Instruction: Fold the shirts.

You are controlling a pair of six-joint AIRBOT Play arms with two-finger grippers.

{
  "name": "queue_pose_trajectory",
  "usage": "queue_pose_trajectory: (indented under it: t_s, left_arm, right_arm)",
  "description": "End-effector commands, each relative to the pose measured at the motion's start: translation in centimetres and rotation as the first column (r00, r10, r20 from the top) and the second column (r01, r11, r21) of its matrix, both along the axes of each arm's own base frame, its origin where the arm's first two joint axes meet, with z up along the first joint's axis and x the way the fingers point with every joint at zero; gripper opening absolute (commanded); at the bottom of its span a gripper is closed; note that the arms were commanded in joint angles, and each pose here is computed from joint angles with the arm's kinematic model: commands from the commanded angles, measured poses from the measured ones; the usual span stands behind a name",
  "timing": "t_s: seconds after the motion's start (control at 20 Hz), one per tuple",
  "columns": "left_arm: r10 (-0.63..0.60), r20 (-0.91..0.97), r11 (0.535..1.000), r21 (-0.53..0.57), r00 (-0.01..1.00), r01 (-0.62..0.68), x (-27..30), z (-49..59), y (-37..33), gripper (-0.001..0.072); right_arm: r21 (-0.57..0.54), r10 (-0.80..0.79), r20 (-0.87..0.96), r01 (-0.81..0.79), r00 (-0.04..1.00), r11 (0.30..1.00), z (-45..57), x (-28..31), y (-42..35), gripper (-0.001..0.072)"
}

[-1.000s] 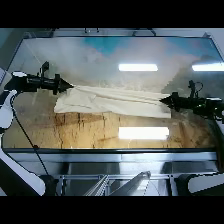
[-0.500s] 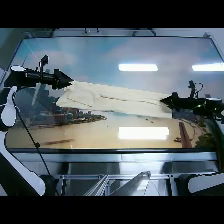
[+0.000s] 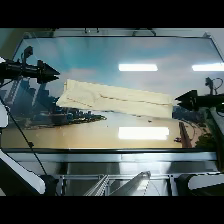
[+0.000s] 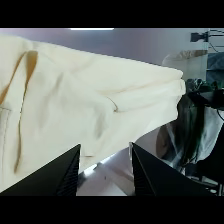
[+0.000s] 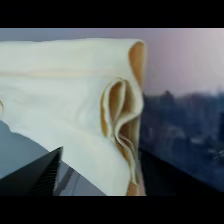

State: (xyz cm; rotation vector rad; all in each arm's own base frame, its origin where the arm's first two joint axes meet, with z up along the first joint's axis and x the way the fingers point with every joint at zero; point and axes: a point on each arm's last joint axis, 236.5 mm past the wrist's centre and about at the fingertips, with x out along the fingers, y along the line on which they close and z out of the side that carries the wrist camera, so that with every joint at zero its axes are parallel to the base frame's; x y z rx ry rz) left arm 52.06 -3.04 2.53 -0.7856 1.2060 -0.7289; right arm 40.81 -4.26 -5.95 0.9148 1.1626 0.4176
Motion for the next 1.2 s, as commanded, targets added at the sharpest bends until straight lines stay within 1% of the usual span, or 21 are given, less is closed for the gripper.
queue_pose_trajectory:
  t_s: [0.0,0.15,0.4,0.5,0.55,0.6,0.65,0.7,0.75,0.8,0.9,0.95,1.0,1.15]
  left_arm:
    - [0.004,-0.035,1.0,-0.005,0.999,-0.004,-0.8,0.2,-1.0,0.0335]
    - [-0.063,-0.065,0.998,-0.015,0.996,0.062,-1.7,-0.6,-4.6,0.0335]
    - [-0.194,-0.032,0.981,-0.003,0.981,0.194,-2.6,-0.3,-11.4,0.0333]
    - [-0.25,-0.009,0.968,0.007,0.968,0.25,-3.2,-0.3,-14.6,0.0333]
    - [-0.264,0.008,0.964,0.017,0.964,0.264,-3.2,-0.5,-16.2,0.0333]
    - [-0.274,0.024,0.962,0.025,0.962,0.273,-3.2,-0.5,-18.0,0.0332]
    - [-0.272,0.046,0.962,0.035,0.961,0.27,-2.9,-0.6,-19.7,0.031]
    - [-0.265,0.074,0.964,0.048,0.961,0.262,-2.5,-0.8,-21.4,0.0196]
    - [-0.263,0.105,0.964,0.077,0.959,0.256,-2.1,-1.3,-23.4,0.0108]
    - [-0.262,0.127,0.961,0.12,0.957,0.248,-1.8,-2.2,-24.7,0.0084]
    - [-0.304,0.142,0.942,0.189,0.942,0.275,-2.6,-4.6,-28.2,0.0083]
    - [-0.34,0.133,0.926,0.22,0.931,0.306,-3.6,-6.3,-30.1,0.0078]
    - [-0.36,0.108,0.913,0.247,0.927,0.326,-4.3,-8.2,-31.1,0.0011]
    - [-0.364,-0.01,0.899,0.257,0.931,0.354,-6.8,-13.0,-33.7,0.0005]
  right_arm:
    - [-0.051,-0.021,-0.055,0.018,0.998,0.999,-0.3,-1.0,-2.3,0.0687]
    - [-0.043,0.04,-0.081,-0.044,0.996,0.998,-1.8,-0.5,0.5,0.0693]
    - [0.006,0.118,-0.135,-0.119,0.984,0.993,-5.3,0.8,7.3,0.0691]
    - [0.051,0.099,-0.093,-0.095,0.991,0.994,-5.1,2.5,9.3,0.0448]
    - [0.064,0.079,-0.082,-0.074,0.993,0.995,-5.0,3.2,9.7,0.0314]
    - [0.07,0.067,-0.074,-0.062,0.995,0.996,-4.7,3.6,9.8,0.0042]
    - [0.068,0.072,-0.066,-0.067,0.995,0.995,-4.4,3.7,9.7,0.0015]
    - [0.069,0.085,-0.055,-0.081,0.995,0.994,-3.7,3.7,9.5,0.0014]
    - [0.078,0.099,-0.037,-0.096,0.994,0.992,-2.5,3.8,9.2,0.0014]
    - [0.091,0.111,-0.012,-0.11,0.994,0.99,-0.9,4.0,8.6,0.0014]
    - [0.119,0.134,0.023,-0.136,0.991,0.984,2.5,4.3,7.5,0.0014]
    - [0.132,0.151,0.036,-0.154,0.988,0.979,4.2,4.3,7.2,0.0014]
    - [0.141,0.168,0.045,-0.173,0.985,0.975,5.6,4.2,7.2,0.0014]
    - [0.143,0.23,0.108,-0.244,0.967,0.959,9.8,4.0,7.6,0.0014]
